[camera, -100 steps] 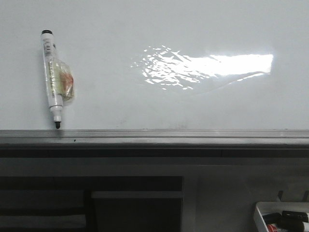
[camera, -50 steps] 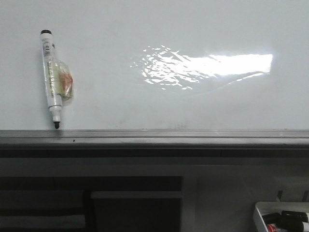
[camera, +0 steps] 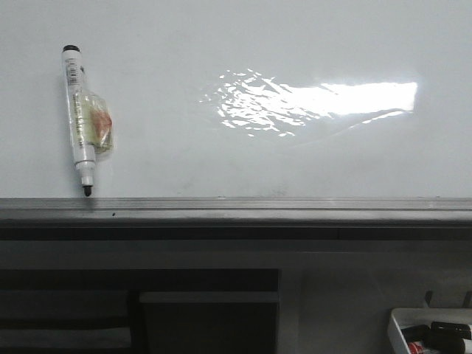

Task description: Write number 4 on whiteboard

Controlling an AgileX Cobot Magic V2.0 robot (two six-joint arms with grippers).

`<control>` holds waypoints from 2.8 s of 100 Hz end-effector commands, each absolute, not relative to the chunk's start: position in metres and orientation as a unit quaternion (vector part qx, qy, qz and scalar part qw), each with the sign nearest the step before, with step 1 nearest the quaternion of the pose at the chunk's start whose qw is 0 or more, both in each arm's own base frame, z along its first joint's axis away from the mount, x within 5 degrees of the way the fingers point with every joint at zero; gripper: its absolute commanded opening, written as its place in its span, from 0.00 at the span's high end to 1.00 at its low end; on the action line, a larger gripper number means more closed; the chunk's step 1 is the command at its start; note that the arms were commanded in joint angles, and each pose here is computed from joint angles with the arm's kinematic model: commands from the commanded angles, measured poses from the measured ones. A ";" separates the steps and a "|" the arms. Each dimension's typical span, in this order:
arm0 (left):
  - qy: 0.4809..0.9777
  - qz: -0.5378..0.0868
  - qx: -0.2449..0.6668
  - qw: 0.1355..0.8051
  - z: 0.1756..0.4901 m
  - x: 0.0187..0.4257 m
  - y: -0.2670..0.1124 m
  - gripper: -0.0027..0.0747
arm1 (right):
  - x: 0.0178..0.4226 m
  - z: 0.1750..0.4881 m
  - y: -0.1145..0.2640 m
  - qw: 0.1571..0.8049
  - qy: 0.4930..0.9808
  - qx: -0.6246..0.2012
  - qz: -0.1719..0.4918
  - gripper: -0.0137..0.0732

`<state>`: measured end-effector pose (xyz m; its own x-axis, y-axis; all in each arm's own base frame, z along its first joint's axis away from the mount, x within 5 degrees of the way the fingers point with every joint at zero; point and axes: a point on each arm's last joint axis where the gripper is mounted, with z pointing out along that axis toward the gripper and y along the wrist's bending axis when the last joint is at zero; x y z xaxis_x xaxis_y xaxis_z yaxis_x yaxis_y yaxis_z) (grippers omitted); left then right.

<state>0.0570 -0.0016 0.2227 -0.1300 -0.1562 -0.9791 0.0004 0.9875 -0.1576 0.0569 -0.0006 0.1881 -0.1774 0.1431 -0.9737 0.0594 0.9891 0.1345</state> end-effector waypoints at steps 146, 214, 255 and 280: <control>0.714 -0.306 0.132 0.616 0.263 0.113 -0.088 0.39 | 0.096 0.233 -0.003 0.591 0.801 0.086 0.045 0.91; 0.796 -0.281 0.091 0.529 0.219 0.168 -0.141 0.39 | 0.096 0.235 0.001 0.595 0.799 0.069 0.057 0.91; 0.803 -0.268 0.084 0.525 0.207 0.175 -0.145 0.85 | 0.093 0.236 0.028 0.585 0.798 -0.044 0.141 0.91; 0.793 -0.266 0.134 0.532 0.208 0.173 -0.148 0.99 | 0.090 0.264 0.051 0.565 0.787 -0.161 0.188 0.91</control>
<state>0.1694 -0.1427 0.1938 -0.4816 -0.0673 -0.8738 0.4338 0.8480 -0.3044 0.0865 0.0415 0.2383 -0.3988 -0.0128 -0.9170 -0.3786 0.9130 0.1519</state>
